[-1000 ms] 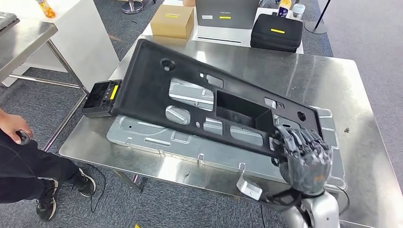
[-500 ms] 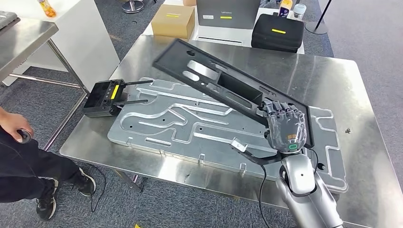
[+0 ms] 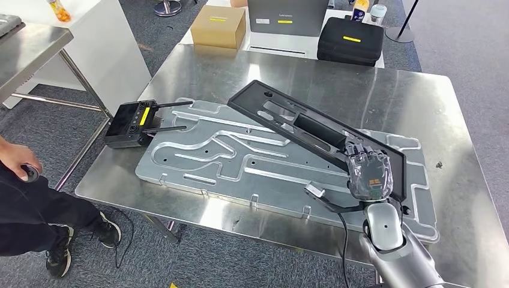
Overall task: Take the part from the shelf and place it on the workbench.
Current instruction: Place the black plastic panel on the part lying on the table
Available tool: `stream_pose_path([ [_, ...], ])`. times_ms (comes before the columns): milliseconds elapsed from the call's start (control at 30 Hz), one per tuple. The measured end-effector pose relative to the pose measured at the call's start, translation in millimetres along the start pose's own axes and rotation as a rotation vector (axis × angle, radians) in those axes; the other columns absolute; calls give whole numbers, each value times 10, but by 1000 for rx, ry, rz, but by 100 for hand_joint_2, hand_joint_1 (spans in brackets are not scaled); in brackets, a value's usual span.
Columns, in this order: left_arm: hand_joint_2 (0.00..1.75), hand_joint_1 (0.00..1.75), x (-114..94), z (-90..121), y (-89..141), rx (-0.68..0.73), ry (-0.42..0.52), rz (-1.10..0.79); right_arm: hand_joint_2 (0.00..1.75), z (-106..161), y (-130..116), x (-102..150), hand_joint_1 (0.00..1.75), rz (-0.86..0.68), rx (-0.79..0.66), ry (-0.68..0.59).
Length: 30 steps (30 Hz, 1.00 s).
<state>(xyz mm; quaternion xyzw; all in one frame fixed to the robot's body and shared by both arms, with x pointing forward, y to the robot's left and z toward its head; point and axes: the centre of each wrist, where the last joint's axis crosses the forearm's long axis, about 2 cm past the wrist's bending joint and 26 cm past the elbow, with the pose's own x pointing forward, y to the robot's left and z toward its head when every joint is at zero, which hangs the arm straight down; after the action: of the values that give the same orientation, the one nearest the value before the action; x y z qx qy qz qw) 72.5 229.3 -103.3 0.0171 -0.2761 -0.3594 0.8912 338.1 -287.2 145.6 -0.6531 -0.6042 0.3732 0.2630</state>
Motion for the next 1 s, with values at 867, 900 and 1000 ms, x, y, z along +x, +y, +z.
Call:
stream_pose_path([
  [867, 0, 0, -59, 17, 12, 12, 8, -8, 175, 144, 72, -378, 0, 89, -10, -142],
  [900, 0, 0, -73, 21, 14, 16, 12, -10, 175, 149, 68, -410, 0, 96, -10, -155],
  [1000, 0, 0, -121, 38, 14, 27, 25, -14, 175, 165, 36, -514, 0, 117, -18, -194],
])
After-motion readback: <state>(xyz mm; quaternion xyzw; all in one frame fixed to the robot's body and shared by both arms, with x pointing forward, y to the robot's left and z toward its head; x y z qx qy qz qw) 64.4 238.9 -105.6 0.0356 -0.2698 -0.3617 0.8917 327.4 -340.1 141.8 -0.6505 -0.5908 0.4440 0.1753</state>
